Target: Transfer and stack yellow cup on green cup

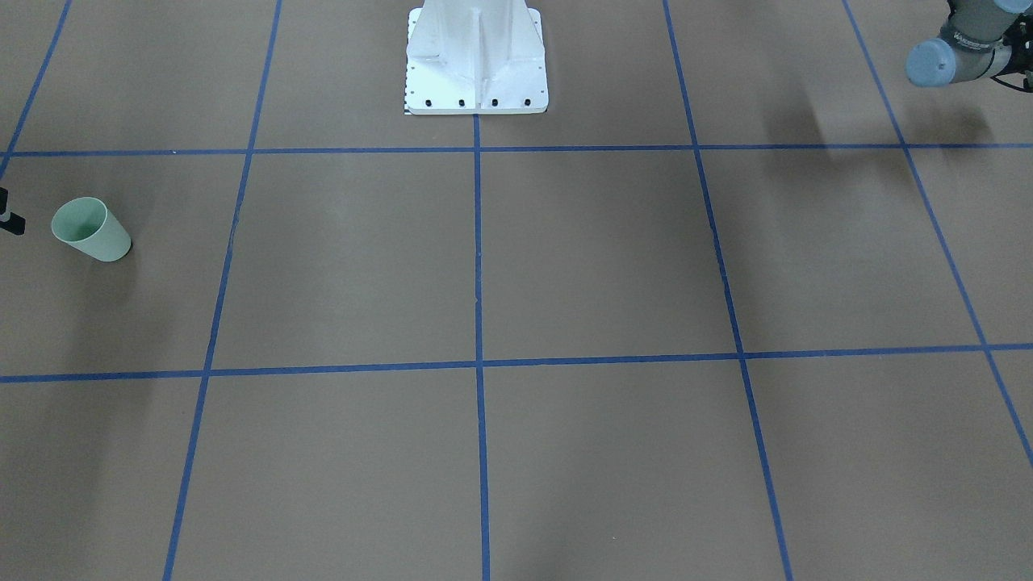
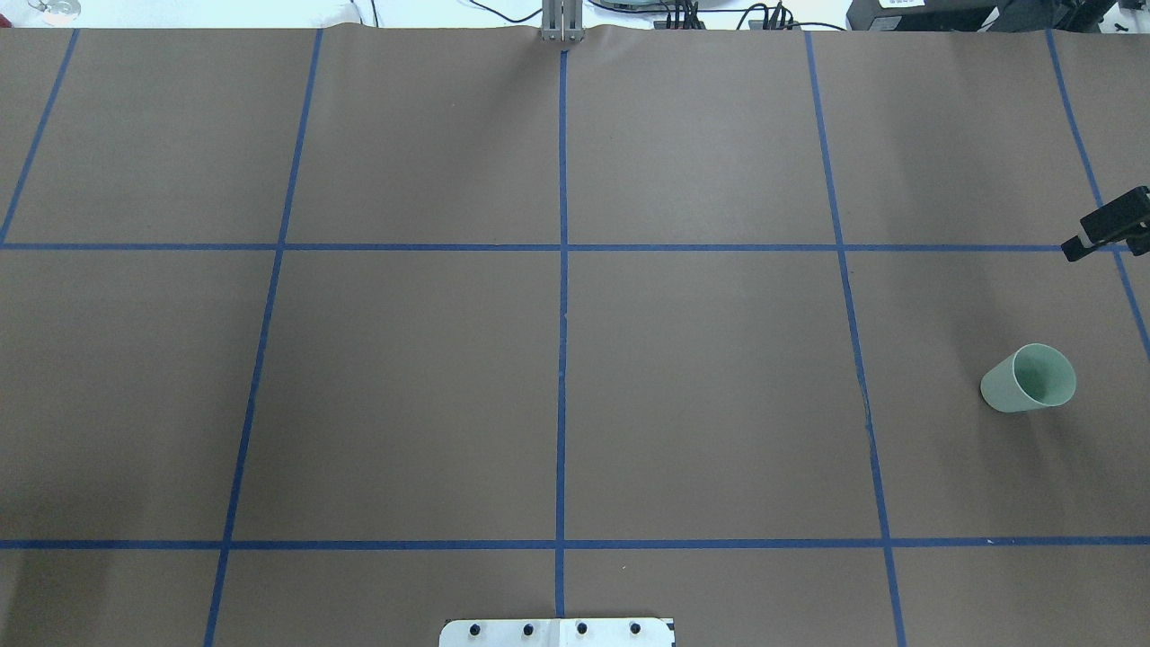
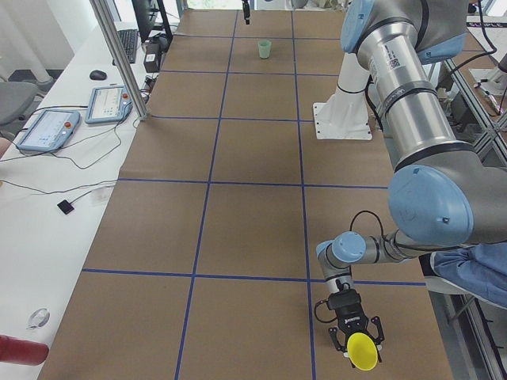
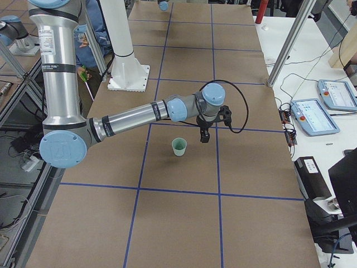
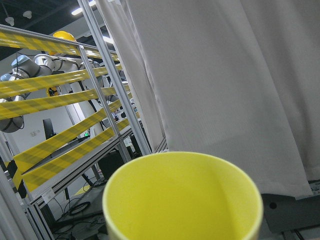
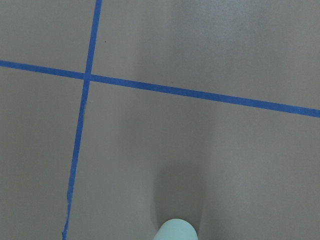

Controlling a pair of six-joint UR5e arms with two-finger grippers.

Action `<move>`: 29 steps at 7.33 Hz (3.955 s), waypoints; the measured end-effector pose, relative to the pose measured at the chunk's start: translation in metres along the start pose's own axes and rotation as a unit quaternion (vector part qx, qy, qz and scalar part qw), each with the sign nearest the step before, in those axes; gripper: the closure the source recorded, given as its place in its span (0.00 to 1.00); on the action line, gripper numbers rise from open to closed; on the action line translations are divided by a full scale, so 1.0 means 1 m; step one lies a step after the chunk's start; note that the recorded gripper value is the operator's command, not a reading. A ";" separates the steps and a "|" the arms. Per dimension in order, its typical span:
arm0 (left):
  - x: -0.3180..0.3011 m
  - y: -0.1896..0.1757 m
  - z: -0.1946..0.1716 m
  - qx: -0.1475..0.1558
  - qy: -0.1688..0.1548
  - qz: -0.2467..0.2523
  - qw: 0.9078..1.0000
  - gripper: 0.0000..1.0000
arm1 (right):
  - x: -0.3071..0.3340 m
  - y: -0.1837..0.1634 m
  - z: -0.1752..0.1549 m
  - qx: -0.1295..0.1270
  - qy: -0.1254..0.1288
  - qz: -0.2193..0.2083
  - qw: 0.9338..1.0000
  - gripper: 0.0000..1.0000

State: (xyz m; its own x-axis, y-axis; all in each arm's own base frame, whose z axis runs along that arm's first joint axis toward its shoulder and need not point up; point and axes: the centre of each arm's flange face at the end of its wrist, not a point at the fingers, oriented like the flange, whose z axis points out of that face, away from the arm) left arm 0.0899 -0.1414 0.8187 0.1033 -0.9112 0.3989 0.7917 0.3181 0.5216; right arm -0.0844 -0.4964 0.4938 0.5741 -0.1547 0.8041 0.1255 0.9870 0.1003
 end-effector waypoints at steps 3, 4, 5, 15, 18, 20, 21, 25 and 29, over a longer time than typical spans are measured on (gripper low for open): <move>-0.011 -0.020 -0.068 -0.022 0.006 0.000 1.000 1.00 | 0.003 0.002 0.000 -0.002 -0.002 0.004 1.000 0.00; -0.006 -0.022 -0.079 -0.021 0.027 0.010 0.999 1.00 | 0.004 0.003 0.001 -0.002 -0.002 0.005 1.000 0.00; 0.004 -0.027 -0.098 -0.027 0.059 0.021 0.998 1.00 | 0.005 0.003 0.001 -0.003 -0.002 0.006 1.000 0.00; 0.142 -0.156 -0.469 0.076 0.613 0.186 0.764 1.00 | 0.005 -0.001 0.003 0.000 0.000 0.002 1.000 0.00; 0.144 -0.139 -0.563 0.140 0.762 0.181 0.606 1.00 | 0.007 -0.001 0.005 -0.003 -0.001 0.006 1.000 0.00; 0.097 -0.094 -0.643 0.134 0.827 0.198 0.509 1.00 | 0.002 -0.004 0.003 0.000 -0.003 0.002 1.000 0.00; 0.065 -0.077 -0.687 0.116 0.856 0.200 0.463 1.00 | -0.004 -0.009 0.001 0.002 -0.007 -0.004 1.000 0.00; 0.034 -0.068 -0.783 0.125 0.918 0.260 0.272 1.00 | -0.039 -0.021 -0.007 0.006 -0.053 -0.039 0.998 0.00; 0.057 -0.070 -0.848 0.150 0.933 0.244 0.220 1.00 | -0.130 -0.048 0.003 -0.012 -0.096 -0.067 0.993 0.00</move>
State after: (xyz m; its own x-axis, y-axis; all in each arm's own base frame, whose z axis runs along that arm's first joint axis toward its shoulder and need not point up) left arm 0.5505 -0.4378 0.1656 0.4204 0.8166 -0.3954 0.3666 0.2457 0.8973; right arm -0.1674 -0.5232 0.3860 0.3871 -0.2715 0.8812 0.2103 0.9565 0.2023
